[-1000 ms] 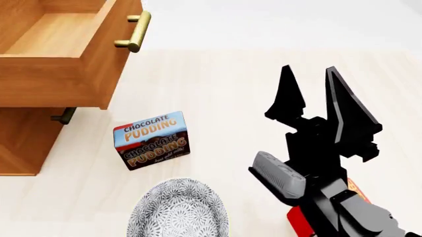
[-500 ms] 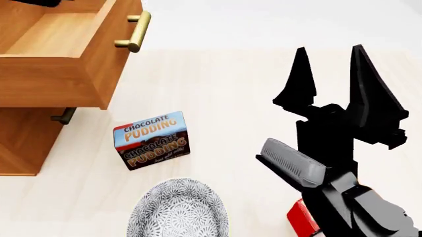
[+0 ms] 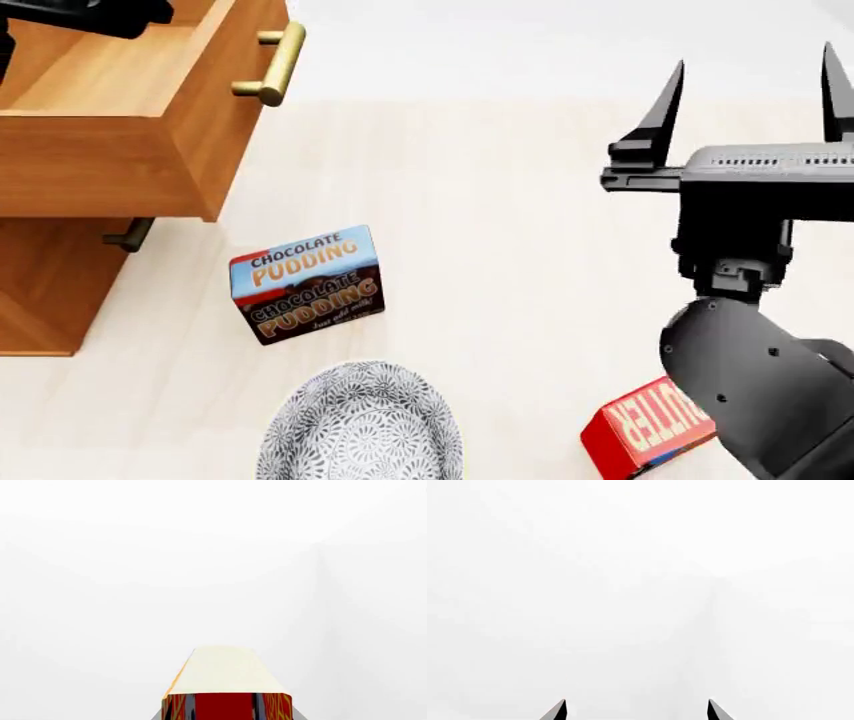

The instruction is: Put the butter at the front in the top drawer of the cabinet and close it.

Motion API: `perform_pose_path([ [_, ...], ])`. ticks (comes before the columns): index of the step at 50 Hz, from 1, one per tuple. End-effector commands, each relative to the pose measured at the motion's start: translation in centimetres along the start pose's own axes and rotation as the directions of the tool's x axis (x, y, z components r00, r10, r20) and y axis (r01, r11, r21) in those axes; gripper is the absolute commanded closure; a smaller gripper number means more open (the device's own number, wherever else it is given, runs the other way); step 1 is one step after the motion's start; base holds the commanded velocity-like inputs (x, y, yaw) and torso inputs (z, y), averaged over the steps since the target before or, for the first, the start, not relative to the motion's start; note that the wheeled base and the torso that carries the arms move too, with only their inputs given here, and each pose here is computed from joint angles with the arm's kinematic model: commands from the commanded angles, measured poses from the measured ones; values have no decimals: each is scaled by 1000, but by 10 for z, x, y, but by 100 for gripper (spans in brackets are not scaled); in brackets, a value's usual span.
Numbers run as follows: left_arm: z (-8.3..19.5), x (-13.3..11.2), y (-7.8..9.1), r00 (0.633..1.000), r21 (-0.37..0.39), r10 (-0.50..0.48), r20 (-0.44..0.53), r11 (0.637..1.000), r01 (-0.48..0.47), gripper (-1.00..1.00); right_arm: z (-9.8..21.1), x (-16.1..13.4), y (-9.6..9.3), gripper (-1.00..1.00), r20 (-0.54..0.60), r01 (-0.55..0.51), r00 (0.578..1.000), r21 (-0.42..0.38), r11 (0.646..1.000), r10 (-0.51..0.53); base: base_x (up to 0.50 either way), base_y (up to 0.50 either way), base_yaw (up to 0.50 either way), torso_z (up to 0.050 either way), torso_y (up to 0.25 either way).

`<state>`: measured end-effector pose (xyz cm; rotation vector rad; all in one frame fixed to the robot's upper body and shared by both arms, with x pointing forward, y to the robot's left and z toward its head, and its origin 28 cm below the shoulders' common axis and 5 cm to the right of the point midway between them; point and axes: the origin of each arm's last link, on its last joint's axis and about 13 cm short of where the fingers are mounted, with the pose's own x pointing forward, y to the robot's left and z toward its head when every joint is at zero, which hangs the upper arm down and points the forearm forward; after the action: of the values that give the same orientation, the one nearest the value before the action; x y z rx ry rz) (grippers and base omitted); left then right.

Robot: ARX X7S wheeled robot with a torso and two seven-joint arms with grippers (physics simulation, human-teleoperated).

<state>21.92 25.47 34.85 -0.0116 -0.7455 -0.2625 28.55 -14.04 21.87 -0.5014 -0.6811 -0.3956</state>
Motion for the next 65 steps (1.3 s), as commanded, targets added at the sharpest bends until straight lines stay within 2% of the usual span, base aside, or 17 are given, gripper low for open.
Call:
perform_pose_path([
  [1,8,3,2,998,7,18,65,1000,-18,100,3,3,-5,-100,-194,-48,975,272,961,104,0,0,0,0,0],
  [12,7,4,3,997,30,36,75,999,-39,100,0,1,-3,-100,-203,-56,972,276,960,115,0,0,0,0,1],
  [20,3,7,6,996,34,81,46,996,-83,100,1,-1,-3,-100,-200,-60,973,277,959,119,0,0,0,0,1],
  [44,-8,15,27,978,63,206,-4,977,-206,100,1,-4,-2,-100,-195,-72,972,284,956,131,0,0,0,0,1],
  [65,-35,23,47,952,85,285,-115,957,-276,100,0,-3,-2,-100,-199,-70,971,287,955,131,0,0,0,0,1],
])
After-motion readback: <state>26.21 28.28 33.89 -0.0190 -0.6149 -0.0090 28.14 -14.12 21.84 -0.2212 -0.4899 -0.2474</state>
